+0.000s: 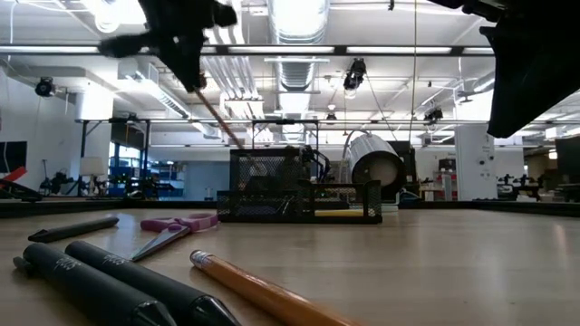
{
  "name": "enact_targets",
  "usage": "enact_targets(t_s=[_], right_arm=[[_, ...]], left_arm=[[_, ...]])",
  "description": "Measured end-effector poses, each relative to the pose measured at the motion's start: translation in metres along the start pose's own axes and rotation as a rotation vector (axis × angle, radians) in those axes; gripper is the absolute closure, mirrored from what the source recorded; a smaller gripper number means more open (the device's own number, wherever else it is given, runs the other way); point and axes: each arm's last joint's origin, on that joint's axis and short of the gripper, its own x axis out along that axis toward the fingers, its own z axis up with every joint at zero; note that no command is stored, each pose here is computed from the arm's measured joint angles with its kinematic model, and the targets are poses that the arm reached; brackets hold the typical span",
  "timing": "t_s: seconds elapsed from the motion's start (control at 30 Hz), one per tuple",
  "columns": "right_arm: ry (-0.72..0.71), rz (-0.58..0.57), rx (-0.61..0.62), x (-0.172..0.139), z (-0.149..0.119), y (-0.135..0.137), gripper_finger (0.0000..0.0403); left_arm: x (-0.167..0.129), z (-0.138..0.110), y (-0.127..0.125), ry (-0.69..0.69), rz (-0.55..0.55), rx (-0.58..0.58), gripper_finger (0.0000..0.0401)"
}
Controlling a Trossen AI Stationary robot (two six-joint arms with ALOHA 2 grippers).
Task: Pick and place office supplies into organizer
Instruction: Put the top yellow pencil into the black desk organizer, then put the yellow pencil into the black desk organizer
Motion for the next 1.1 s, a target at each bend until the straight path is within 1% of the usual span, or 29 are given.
enact_targets(t_s=[0.07, 0.13, 0.3, 0.4, 0.5, 0.7, 0.87, 0.93, 1.0, 1.07, 1.1], right_arm=[[0.000, 0.001, 0.009, 0.000, 0.000, 0.000, 0.0392], [0.000, 0.000, 0.022, 0.000, 0.000, 0.000, 0.0392], [0.000, 0.001, 0.039, 0.000, 0.000, 0.000, 0.0392], [-0.001, 0.000, 0.039, 0.000, 0.000, 0.000, 0.0392], [-0.001, 0.000, 0.039, 0.000, 0.000, 0.000, 0.0392], [0.006, 0.012, 0.002, 0.000, -0.001, 0.001, 0.0392], [0.058, 0.057, -0.128, 0.000, -0.005, 0.007, 0.0392], [0.071, 0.091, -0.151, -0.001, -0.006, 0.010, 0.0392], [0.095, 0.124, -0.173, -0.001, -0.008, 0.014, 0.0392], [0.143, 0.163, -0.195, -0.001, -0.010, 0.019, 0.0392], [0.173, 0.180, -0.209, 0.000, -0.011, 0.021, 0.0392]], left_arm=[[0.010, 0.008, -0.001, 0.030, 0.015, 0.005, 0.0395], [0.016, 0.016, 0.000, 0.032, 0.046, -0.014, 0.0391], [0.022, 0.027, 0.003, -0.015, 0.073, -0.058, 0.0361], [0.023, 0.029, 0.001, -0.044, 0.037, -0.053, 0.0337], [0.023, 0.028, -0.001, -0.039, 0.028, -0.048, 0.0314], [0.016, 0.022, 0.000, -0.023, 0.069, -0.112, 0.0272], [0.000, 0.011, -0.001, -0.059, 0.097, -0.199, 0.0253], [-0.008, 0.006, -0.001, -0.074, 0.124, -0.277, 0.0250], [-0.018, -0.001, -0.002, -0.107, 0.129, -0.359, 0.0248], [-0.025, -0.005, -0.005, -0.155, 0.077, -0.438, 0.0248], [-0.028, -0.007, -0.006, -0.195, 0.014, -0.480, 0.0248]])
